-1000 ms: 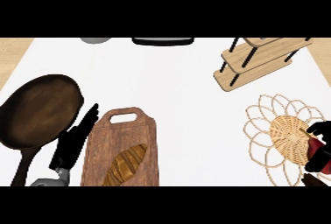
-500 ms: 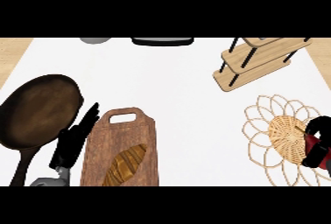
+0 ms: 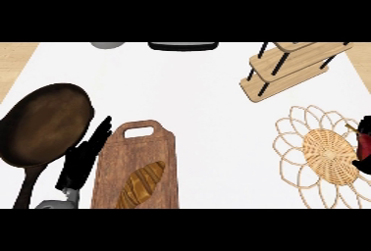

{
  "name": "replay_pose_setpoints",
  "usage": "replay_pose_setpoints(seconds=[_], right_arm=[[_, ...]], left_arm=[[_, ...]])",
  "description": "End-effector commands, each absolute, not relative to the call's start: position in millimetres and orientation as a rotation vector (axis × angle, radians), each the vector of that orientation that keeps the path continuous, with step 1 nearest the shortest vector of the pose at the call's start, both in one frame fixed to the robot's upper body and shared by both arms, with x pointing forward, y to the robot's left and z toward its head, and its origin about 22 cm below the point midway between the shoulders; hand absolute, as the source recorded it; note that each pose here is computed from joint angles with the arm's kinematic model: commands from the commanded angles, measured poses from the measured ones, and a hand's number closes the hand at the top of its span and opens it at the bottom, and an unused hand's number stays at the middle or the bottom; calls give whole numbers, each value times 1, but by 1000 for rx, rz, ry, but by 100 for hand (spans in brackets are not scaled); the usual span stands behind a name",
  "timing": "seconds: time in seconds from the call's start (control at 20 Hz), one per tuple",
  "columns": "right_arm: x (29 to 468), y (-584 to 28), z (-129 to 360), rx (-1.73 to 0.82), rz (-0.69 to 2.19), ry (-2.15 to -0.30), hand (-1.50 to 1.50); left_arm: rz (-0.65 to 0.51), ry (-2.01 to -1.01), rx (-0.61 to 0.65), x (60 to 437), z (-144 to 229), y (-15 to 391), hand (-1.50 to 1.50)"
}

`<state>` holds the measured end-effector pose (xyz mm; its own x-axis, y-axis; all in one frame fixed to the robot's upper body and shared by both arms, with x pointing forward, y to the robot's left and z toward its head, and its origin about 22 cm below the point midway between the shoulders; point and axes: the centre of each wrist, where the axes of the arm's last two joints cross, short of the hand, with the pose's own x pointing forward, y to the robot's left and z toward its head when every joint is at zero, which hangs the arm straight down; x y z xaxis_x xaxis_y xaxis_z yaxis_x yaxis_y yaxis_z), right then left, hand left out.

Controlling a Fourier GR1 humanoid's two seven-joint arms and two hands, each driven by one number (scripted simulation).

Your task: Pick the pear from the placemat and place it in the tiered shelf

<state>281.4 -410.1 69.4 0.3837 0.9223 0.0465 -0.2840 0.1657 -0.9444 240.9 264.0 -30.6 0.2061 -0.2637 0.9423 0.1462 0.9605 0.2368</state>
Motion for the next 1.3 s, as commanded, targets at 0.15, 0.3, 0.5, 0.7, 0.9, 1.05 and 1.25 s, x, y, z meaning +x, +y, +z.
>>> replay_pose_setpoints(seconds=[0.15,0.3,0.5,0.7,0.9,1.05,1.25], right_arm=[[278,-484,141,-930,1100,-1189,150],[274,-509,166,-1003,1083,-1262,150],[282,-523,223,-1007,909,-1456,150],[291,-523,237,-921,762,-1599,150],[317,-508,275,-946,706,-1598,150],[340,-499,270,-968,693,-1606,150],[366,-474,285,-1043,646,-1606,150]], left_arm=[[-278,-1338,111,233,-43,263,0],[-302,-1318,99,234,-42,255,0],[-295,-1322,109,238,-40,262,0],[-295,-1328,108,238,-41,253,0],[-310,-1313,98,253,-41,268,0],[-305,-1332,96,252,-32,254,0],[-316,-1323,68,247,-41,272,0]])
